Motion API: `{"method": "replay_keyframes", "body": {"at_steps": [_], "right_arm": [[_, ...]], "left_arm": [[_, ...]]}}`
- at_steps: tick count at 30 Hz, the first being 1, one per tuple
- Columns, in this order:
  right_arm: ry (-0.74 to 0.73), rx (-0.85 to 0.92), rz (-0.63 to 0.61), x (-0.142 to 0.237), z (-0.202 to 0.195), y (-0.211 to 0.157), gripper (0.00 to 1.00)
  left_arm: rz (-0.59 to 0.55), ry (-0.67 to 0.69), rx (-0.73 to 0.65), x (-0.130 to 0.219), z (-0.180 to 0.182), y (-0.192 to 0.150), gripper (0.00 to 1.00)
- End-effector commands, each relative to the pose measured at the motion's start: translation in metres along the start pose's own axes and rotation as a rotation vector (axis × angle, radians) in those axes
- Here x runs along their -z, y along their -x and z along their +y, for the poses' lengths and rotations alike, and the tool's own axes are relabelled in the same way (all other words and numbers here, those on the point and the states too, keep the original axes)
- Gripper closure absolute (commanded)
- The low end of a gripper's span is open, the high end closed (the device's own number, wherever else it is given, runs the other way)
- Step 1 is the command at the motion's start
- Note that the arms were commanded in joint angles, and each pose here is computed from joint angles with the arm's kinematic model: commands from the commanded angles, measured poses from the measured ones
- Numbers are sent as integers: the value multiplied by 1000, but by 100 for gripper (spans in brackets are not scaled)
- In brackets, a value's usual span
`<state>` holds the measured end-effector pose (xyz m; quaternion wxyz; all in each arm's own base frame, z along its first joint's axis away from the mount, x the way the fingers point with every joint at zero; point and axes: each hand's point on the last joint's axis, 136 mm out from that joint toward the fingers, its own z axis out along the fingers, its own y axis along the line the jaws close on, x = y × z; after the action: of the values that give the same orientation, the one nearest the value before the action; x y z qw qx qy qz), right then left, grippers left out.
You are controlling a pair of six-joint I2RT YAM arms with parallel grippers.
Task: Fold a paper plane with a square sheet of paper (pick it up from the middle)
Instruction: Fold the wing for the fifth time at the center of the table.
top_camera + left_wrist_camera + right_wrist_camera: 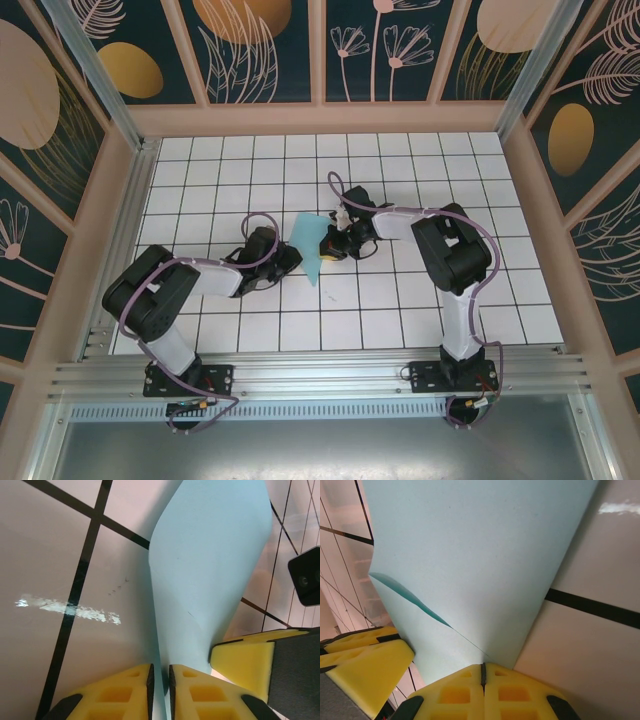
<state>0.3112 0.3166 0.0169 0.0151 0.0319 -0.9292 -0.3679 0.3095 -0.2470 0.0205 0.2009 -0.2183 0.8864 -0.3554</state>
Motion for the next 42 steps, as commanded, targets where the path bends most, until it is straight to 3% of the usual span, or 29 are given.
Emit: {"method": "replay_keyframes", "body": {"at_steps": [1,6,15,20,24,34,42], "right_arm": [[-118,-70,23,-13,-37,-7,100],[-122,-74,27,-14,-39,-8,100],[-142,-84,34,-15,-44,-9,100],[-163,-94,32,-15,-48,-9,100],[-166,-107,25,-14,-48,-8,100],[101,62,-108,23,33,15,95],[86,55,-51,8,25,6,92]], "left_arm": [[-5,-35,-3,-2,-11,6,87],[-22,-67,-44,3,-26,12,98],[-33,-29,-122,2,-37,14,100],[-89,174,-172,7,-18,22,100],[-106,237,-166,13,-8,24,100],[-84,214,-145,7,-10,20,100],[-89,202,-118,5,-10,19,100]]}}
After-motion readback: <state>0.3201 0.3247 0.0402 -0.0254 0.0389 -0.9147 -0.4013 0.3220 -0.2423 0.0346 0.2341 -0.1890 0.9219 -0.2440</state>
